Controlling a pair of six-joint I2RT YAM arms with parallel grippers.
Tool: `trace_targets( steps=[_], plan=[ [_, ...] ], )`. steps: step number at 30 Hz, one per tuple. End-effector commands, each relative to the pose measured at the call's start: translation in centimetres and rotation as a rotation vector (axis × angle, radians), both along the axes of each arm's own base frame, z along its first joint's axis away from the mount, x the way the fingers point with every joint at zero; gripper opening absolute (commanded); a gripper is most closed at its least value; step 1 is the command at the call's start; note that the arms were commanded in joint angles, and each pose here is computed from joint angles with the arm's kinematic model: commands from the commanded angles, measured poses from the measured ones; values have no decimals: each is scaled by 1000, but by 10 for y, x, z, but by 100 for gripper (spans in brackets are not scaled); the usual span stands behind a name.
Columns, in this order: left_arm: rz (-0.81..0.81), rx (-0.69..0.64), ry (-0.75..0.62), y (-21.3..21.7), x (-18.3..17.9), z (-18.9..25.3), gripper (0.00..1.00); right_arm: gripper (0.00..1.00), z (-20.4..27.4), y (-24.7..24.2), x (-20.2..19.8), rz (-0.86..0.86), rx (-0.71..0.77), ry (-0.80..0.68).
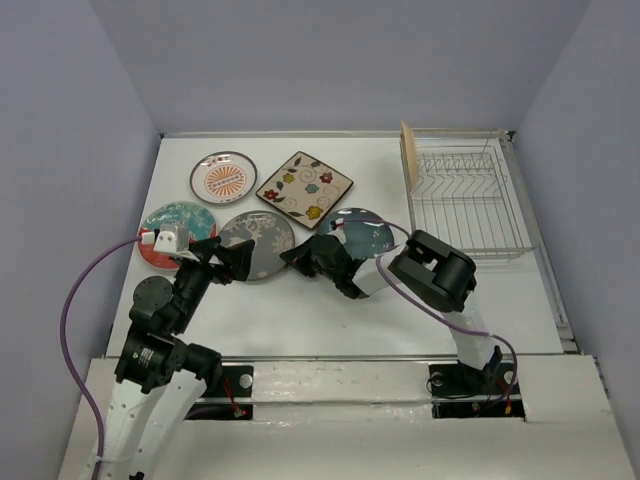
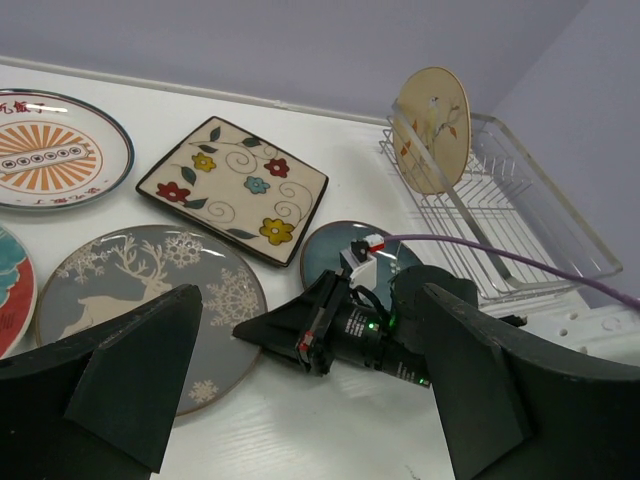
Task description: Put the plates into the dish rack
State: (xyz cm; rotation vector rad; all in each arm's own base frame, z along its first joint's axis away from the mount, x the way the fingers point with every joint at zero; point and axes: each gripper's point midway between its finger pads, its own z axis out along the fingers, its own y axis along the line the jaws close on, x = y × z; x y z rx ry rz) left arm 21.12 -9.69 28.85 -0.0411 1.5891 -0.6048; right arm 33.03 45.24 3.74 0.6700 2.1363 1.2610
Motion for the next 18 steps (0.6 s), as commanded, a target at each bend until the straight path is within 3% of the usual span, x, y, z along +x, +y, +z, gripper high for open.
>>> trace_targets(
  steps=[1,6,10,11,13,18],
  plan=[
    [-11,-25,-72,0,-5,27,99,7,23,-16,-1,-26,-21,-103],
    [-15,-23,-70,-1,-4,27,99,7,93,-35,-18,11,-51,-297],
    [-11,-26,-74,0,-4,28,99,7,158,-69,-22,6,-185,-504],
    [-11,-25,-71,0,-4,27,99,7,195,-80,-24,-17,-179,-576],
    [-12,-25,-71,0,-4,27,99,7,228,-99,-18,-59,-292,-661],
    [-17,-26,-72,-1,-5,27,99,7,330,-178,10,-264,-419,-817]
  ],
)
